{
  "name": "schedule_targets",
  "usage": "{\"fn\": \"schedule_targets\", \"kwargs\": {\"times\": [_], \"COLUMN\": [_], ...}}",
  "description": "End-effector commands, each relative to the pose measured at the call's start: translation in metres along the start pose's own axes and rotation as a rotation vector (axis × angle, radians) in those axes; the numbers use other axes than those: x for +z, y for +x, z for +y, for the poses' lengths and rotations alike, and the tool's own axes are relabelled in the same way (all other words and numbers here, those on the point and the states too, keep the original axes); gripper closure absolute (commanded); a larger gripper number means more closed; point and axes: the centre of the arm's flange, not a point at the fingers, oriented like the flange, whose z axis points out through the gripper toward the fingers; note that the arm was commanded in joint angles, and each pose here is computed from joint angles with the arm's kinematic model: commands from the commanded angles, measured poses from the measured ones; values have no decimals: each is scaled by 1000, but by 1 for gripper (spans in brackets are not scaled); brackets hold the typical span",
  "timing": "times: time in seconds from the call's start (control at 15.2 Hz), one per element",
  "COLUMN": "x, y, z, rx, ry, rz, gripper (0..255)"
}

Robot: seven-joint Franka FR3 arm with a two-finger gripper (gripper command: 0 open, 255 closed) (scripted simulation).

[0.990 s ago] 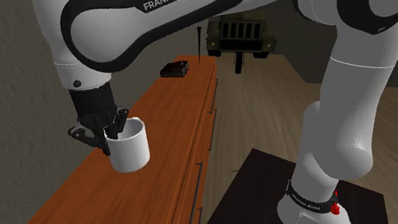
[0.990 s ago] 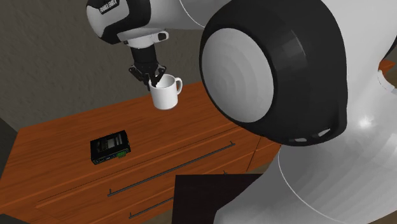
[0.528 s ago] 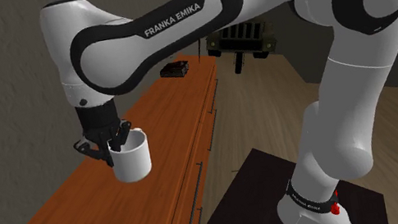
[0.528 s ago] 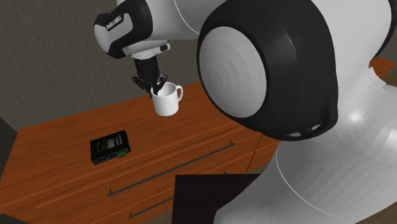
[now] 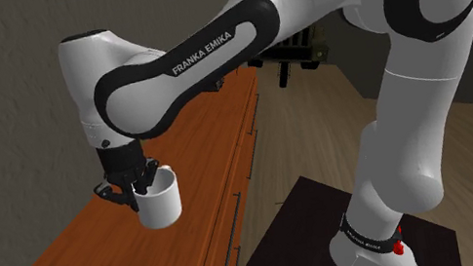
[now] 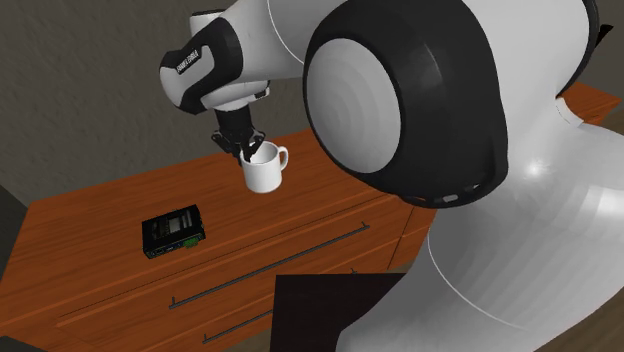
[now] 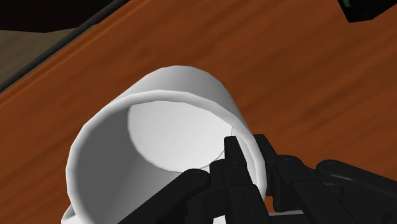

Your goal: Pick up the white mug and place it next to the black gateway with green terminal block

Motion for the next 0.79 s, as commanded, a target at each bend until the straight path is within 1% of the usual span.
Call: {"fn": "schedule_targets", "kwargs": {"times": [0.0,0.46,0.73], "x": [12,48,48], "y": [0,1,1], "z": [-1,-1,-1], "rx": [0,0,0], "ry": [0,0,0], "rz": [1,1,1], "gripper": [255,255,255]}}
